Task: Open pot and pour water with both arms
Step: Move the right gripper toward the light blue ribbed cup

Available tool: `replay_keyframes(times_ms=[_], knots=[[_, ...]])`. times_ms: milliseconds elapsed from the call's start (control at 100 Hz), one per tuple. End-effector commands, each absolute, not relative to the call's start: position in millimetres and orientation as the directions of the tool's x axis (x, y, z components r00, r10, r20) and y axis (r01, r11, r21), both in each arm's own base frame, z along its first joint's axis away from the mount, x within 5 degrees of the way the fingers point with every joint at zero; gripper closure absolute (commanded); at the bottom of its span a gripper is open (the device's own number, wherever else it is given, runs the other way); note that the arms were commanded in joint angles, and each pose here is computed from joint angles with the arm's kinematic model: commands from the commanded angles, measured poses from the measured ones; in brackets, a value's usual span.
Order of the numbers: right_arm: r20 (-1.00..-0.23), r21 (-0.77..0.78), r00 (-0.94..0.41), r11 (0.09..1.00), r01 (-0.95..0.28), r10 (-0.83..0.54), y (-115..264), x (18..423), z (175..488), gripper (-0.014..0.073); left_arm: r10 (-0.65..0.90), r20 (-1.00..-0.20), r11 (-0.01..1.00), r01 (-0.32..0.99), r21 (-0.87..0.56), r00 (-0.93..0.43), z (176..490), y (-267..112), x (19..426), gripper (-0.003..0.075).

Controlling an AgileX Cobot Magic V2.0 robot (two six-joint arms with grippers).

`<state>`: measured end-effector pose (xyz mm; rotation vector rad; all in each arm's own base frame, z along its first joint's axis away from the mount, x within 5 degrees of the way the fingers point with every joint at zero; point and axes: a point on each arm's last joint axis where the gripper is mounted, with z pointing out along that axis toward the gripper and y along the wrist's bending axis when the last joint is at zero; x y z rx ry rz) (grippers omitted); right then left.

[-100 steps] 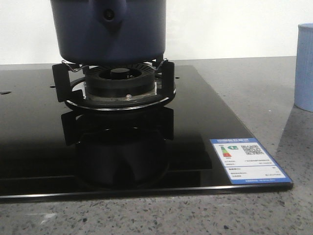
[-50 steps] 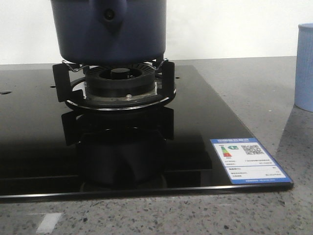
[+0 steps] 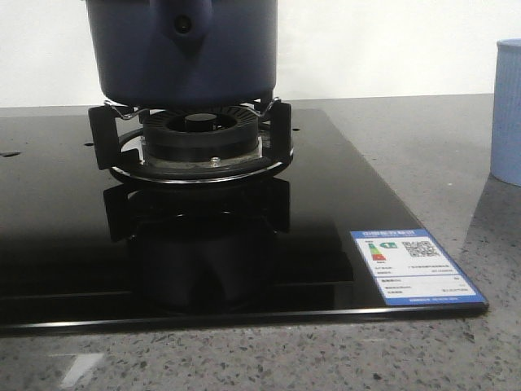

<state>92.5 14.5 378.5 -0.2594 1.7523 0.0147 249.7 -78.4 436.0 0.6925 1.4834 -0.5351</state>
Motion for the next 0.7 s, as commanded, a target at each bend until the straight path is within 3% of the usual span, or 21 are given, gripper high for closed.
replay_keyframes(times_ms=[0,400,550,690], knots=[[-0.979,-0.101,-0.163,0.986,-0.133,-0.122,11,95,378,-0.0059,0.005,-0.996,0.712,0.699,0.068,0.092,456,-75,224,0.0423],[-0.998,0.025,-0.055,0.992,-0.123,0.018,14,115,315,-0.0059,-0.011,-0.995,0.705,0.706,0.064,0.1,455,-75,207,0.0424],[-1.0,0.025,0.003,0.993,-0.116,0.025,14,117,307,-0.0059,-0.019,-0.995,0.693,0.718,0.059,0.099,455,-78,206,0.0424],[-1.0,0.006,-0.03,0.99,-0.142,0.002,18,125,302,-0.0059,-0.024,-0.995,0.695,0.717,0.056,0.101,456,-79,206,0.0424]])
